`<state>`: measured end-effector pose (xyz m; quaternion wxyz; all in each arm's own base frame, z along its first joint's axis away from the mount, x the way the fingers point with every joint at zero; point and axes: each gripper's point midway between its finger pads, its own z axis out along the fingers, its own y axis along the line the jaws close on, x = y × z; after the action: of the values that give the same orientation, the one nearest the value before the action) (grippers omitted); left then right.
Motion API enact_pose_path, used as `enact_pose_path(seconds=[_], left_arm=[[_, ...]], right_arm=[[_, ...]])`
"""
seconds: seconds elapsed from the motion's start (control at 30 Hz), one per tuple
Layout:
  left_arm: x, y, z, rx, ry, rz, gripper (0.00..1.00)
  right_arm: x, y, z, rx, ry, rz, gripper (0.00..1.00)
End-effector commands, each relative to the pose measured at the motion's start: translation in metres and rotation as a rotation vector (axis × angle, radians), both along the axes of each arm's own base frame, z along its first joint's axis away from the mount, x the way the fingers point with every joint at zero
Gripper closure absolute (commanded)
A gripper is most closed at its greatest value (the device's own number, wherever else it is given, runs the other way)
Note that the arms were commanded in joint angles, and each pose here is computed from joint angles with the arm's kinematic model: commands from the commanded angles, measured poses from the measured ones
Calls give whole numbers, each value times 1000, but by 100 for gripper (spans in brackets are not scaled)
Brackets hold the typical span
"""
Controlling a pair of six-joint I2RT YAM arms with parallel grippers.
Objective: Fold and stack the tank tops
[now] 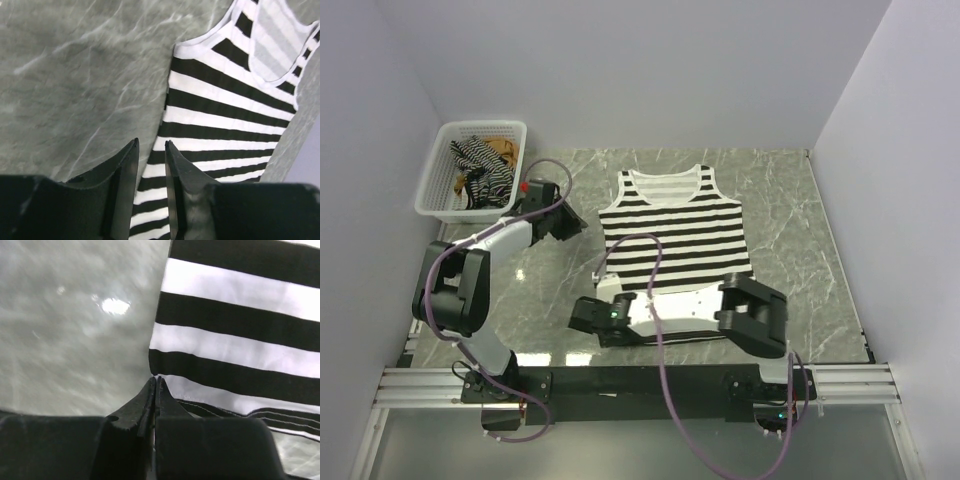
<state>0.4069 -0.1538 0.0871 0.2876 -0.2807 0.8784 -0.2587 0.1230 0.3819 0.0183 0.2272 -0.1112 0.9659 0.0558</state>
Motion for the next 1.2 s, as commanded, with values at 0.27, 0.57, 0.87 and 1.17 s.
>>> enact_pose_path(seconds=[0.27,0.57,0.87,1.17], left_arm=[[-6,-22,-23,-34,-50,-86,59],[18,-27,-44,25,-20,-98,61],[26,-29,-59,80,13,-109,65],[27,-27,-79,149,78,-95,75]], right_arm=[[-28,-19,39,237,81,100,100],[-29,-23,50,274,82,83,100],[-29,-35,57,285,64,73,100],[-31,-38,59,304,63,69,100]])
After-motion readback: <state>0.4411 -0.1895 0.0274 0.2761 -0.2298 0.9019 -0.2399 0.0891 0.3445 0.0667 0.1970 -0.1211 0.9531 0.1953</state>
